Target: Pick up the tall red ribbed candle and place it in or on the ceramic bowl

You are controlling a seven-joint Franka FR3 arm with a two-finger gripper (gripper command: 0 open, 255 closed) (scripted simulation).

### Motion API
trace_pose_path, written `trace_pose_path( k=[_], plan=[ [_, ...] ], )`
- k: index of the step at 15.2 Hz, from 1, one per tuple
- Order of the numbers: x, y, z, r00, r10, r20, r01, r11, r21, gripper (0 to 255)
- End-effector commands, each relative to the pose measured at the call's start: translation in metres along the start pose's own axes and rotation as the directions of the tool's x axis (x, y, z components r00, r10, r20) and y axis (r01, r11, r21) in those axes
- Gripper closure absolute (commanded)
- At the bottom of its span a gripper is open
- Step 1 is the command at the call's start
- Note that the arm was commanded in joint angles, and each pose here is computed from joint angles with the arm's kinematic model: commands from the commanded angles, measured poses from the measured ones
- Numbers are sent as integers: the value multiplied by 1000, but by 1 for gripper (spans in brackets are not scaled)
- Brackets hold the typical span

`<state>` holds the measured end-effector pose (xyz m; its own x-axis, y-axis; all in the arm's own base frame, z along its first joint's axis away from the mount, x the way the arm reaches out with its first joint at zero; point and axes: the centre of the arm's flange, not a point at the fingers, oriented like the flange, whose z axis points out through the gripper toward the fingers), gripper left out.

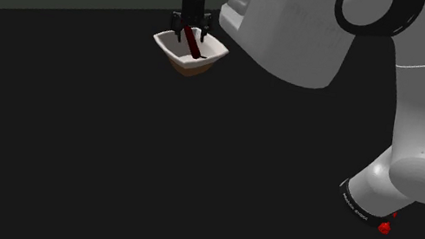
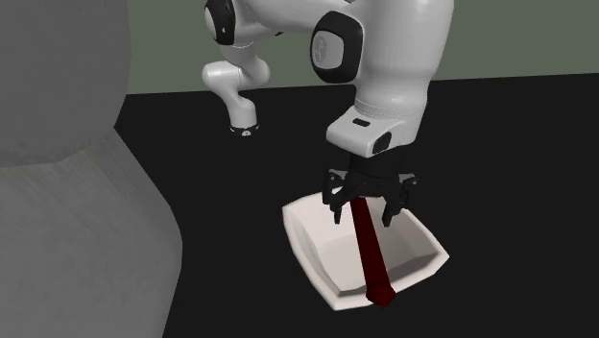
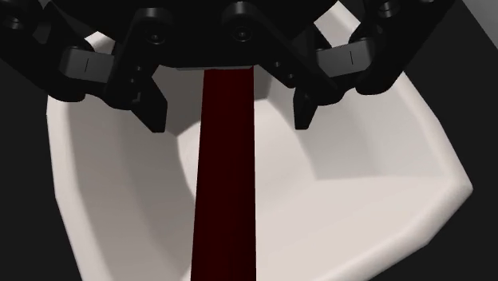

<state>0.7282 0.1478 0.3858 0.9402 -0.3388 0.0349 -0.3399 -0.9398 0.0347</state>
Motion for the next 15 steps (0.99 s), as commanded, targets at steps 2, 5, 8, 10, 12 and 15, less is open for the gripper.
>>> trace_pose_path(
  k=[2,5,8,10,12,15],
  plan=[
    [0,0,0,1000,0,1,0,1000,0,0],
    [0,0,-26,1000,0,1,0,1000,0,0],
    [1,0,-49,1000,0,1,0,1000,0,0],
    [1,0,-49,1000,0,1,0,1000,0,0],
    [1,0,-49,1000,0,1,0,1000,0,0],
    [1,0,-49,1000,0,1,0,1000,0,0]
  ],
)
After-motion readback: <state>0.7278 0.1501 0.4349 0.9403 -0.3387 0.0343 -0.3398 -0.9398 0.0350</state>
